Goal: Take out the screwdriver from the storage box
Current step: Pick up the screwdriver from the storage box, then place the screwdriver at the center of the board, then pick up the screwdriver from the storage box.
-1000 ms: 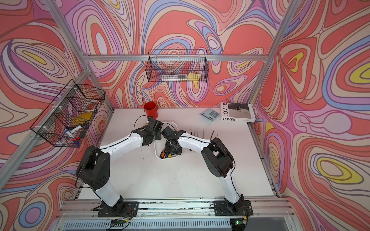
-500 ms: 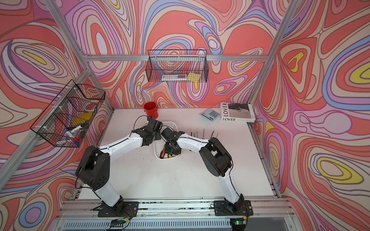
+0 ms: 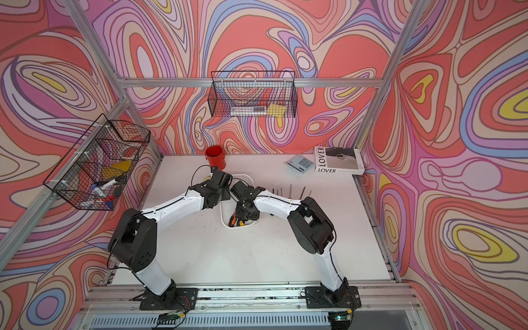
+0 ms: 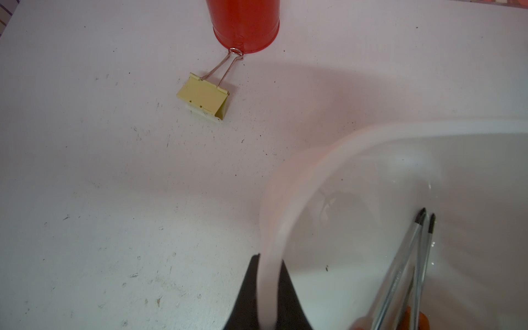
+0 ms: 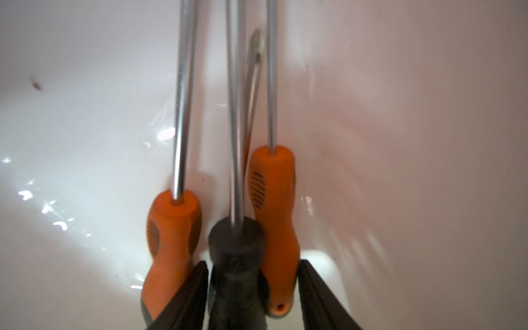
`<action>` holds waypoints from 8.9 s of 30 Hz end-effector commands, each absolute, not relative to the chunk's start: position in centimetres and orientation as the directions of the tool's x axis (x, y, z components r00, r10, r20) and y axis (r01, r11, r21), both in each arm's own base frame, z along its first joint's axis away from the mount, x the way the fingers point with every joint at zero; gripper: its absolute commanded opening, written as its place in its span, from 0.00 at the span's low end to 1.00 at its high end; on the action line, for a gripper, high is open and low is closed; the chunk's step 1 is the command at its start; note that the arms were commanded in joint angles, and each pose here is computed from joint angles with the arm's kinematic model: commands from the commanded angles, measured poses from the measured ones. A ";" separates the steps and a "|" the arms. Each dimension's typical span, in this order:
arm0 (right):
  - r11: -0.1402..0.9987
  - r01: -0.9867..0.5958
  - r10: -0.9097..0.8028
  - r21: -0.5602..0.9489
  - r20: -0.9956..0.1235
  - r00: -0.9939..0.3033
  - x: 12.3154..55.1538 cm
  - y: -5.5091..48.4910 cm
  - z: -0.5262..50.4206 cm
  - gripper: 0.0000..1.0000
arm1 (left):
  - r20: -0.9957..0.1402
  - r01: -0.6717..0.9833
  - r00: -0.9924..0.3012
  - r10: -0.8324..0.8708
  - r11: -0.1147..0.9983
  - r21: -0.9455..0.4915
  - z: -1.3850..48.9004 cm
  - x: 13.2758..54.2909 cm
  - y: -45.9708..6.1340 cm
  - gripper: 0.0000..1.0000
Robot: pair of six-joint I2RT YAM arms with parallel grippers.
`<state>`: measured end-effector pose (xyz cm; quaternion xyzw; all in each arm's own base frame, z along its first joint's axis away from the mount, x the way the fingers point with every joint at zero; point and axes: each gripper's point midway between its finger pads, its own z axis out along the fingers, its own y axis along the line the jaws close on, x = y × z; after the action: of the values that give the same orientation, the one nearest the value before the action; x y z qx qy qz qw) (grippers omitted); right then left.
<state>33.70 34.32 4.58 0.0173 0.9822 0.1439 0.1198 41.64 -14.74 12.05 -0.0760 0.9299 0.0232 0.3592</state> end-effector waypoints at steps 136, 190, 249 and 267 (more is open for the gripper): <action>0.847 -0.118 0.154 0.519 -0.451 -0.879 35.6 29.5 19.3 0.83 | -0.692 -0.178 -0.716 -0.095 0.983 0.048 13.3 41.6 -13.5 0.00; 0.793 -0.006 0.142 0.609 -0.195 -0.971 34.0 40.0 6.0 0.51 | -0.688 -0.168 -0.718 -0.103 0.985 0.028 13.3 41.4 -13.8 0.00; 0.883 -0.042 0.075 0.467 -0.229 -0.971 32.9 37.0 5.8 0.46 | -0.679 -0.172 -0.727 -0.102 0.984 0.036 12.7 41.4 -13.9 0.00; 0.868 -0.060 0.072 0.493 -0.244 -0.967 34.2 38.7 6.1 0.46 | -0.672 -0.171 -0.733 -0.106 0.985 0.032 12.4 41.2 -13.9 0.00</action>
<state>34.28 38.29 6.45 0.0111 0.9561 0.2621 0.1305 41.51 -13.79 12.19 -0.0729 0.9304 0.0481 0.3559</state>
